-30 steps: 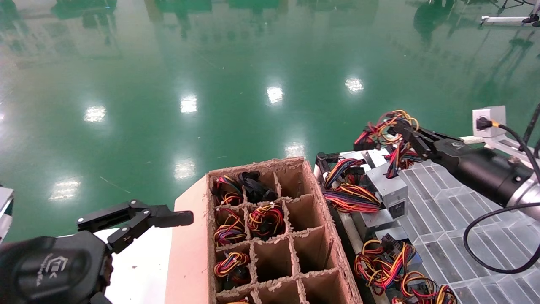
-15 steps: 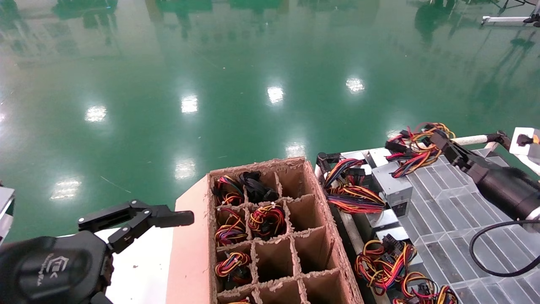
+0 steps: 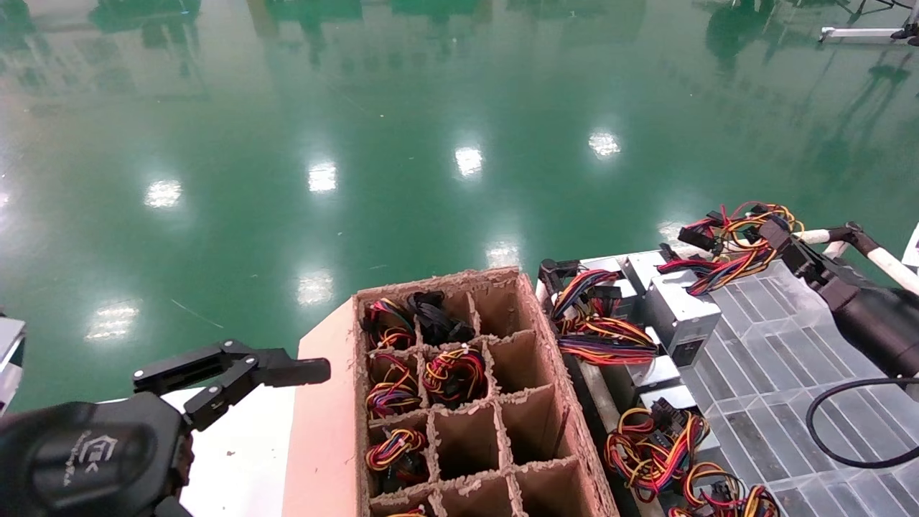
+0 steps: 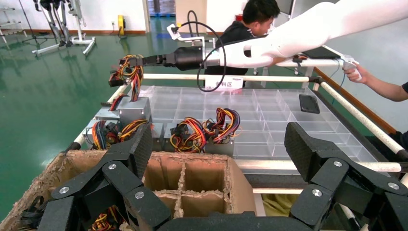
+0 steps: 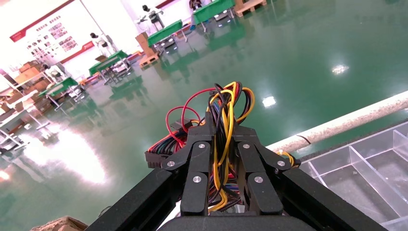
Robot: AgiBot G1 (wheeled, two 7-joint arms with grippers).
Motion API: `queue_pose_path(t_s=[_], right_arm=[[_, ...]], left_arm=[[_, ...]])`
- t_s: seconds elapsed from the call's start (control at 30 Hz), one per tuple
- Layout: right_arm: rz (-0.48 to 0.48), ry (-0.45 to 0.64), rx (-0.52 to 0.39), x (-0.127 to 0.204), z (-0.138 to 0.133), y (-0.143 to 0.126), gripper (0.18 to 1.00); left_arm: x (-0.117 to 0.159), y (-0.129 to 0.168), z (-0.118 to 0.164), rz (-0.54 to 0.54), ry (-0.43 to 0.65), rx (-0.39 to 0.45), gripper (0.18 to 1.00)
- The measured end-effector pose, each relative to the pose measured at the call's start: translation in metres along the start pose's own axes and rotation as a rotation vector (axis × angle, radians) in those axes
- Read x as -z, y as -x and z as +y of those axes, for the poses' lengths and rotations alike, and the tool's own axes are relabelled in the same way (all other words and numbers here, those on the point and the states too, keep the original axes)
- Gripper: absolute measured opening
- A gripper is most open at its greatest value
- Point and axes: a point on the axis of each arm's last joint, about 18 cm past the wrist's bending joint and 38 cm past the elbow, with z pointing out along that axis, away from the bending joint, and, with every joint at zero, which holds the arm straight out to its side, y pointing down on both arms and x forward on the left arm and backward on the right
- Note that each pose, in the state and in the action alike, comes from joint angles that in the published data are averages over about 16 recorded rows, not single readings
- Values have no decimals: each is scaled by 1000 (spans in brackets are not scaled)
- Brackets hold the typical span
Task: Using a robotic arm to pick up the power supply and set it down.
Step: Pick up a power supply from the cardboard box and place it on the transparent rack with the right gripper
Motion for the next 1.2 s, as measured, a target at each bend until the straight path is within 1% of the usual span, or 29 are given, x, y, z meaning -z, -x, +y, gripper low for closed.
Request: queue_pose_path(t_s=[0.33,0.5,0.67,0.9,1.2], right_arm=[[-65,-13,-10,-14,0,22,226],[-98,-9,-12,-23,1,34,226],[-118,3,-14,-26,5,41,226],[-124,25,-18,-20,12,38,226],[-135,48,-30,5,18,24,226]], left_arm=[[0,0,0,0,0,0,1001],[0,0,0,0,0,0,1001],[0,0,0,0,0,0,1001],[0,0,0,0,0,0,1001],[0,0,0,0,0,0,1001]])
